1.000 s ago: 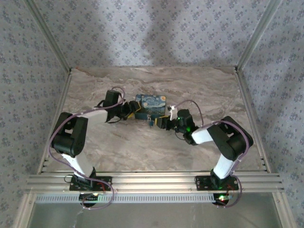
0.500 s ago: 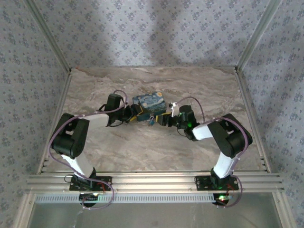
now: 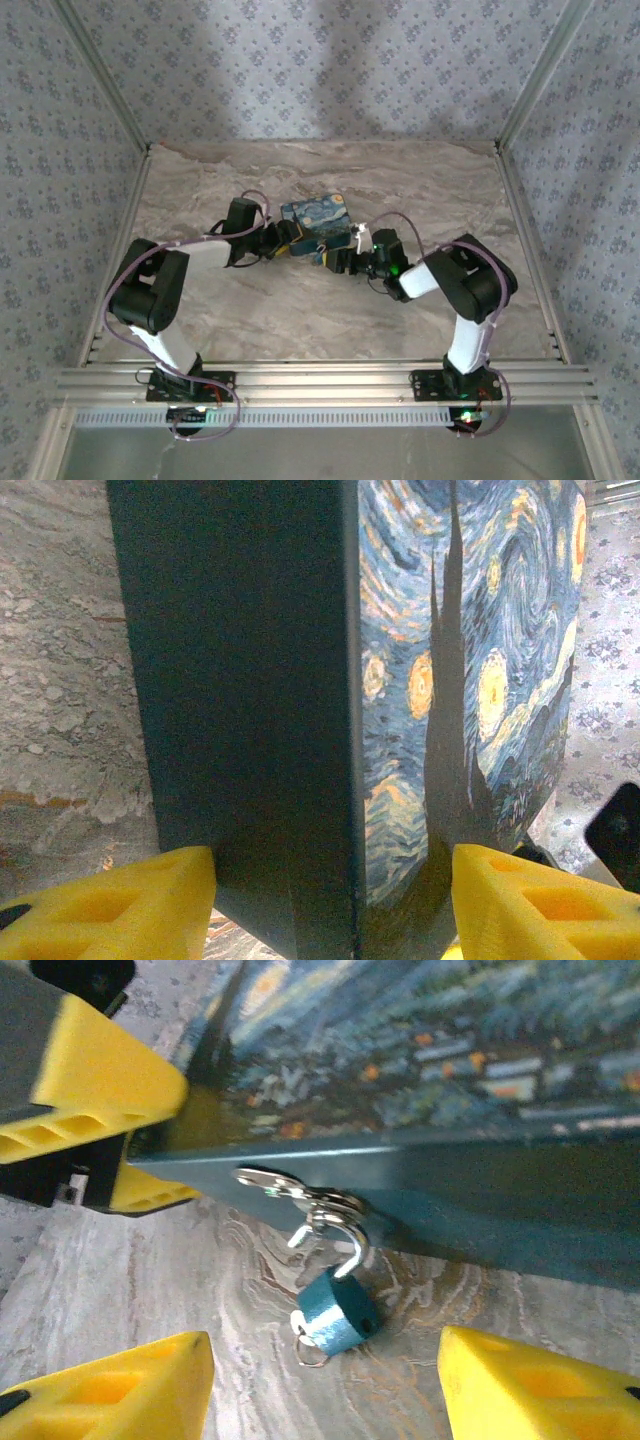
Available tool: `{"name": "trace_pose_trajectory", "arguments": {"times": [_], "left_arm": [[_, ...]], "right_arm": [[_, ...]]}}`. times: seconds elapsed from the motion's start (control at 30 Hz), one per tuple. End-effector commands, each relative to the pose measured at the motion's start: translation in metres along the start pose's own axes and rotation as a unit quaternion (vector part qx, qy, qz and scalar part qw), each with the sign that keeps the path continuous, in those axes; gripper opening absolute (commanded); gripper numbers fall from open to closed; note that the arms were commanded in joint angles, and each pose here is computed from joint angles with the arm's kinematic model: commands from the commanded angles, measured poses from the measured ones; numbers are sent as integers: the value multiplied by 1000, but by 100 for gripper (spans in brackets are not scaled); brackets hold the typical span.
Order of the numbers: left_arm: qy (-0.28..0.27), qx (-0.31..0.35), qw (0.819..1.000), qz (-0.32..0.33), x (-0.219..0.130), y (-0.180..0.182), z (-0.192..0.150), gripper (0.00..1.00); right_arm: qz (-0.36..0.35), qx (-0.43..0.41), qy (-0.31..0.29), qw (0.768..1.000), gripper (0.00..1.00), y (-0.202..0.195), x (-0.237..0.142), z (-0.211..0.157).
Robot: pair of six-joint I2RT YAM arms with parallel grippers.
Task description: Unlock the padlock with the key
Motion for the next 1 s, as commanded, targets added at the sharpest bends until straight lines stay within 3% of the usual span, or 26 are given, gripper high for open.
{"name": "trace_pose_trajectory", "arguments": {"times": [0.0,0.37,0.97], "left_arm": [[13,-15,999,34,1,12,-10,62],[15,-17,999,36,1,12,-11,62],[14,-17,999,36,1,12,-10,62]], "right_arm": [[19,-3,-21,1000,61,4,10,9],[32,8,-28,999,55,-4,26,5],[26,19,-13,999,28,-7,30,-4]]}}
Point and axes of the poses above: each hand's point on the last joint's axis, 136 mm out from that joint toward the fingers, its own x axis out along the fingers, its own y axis along the line the jaws close on, z = x × y, the point moved 10 cm from there along -x, back along the fingers, and after that the axes turned 8 degrees about -x, right-handed, at the moved point
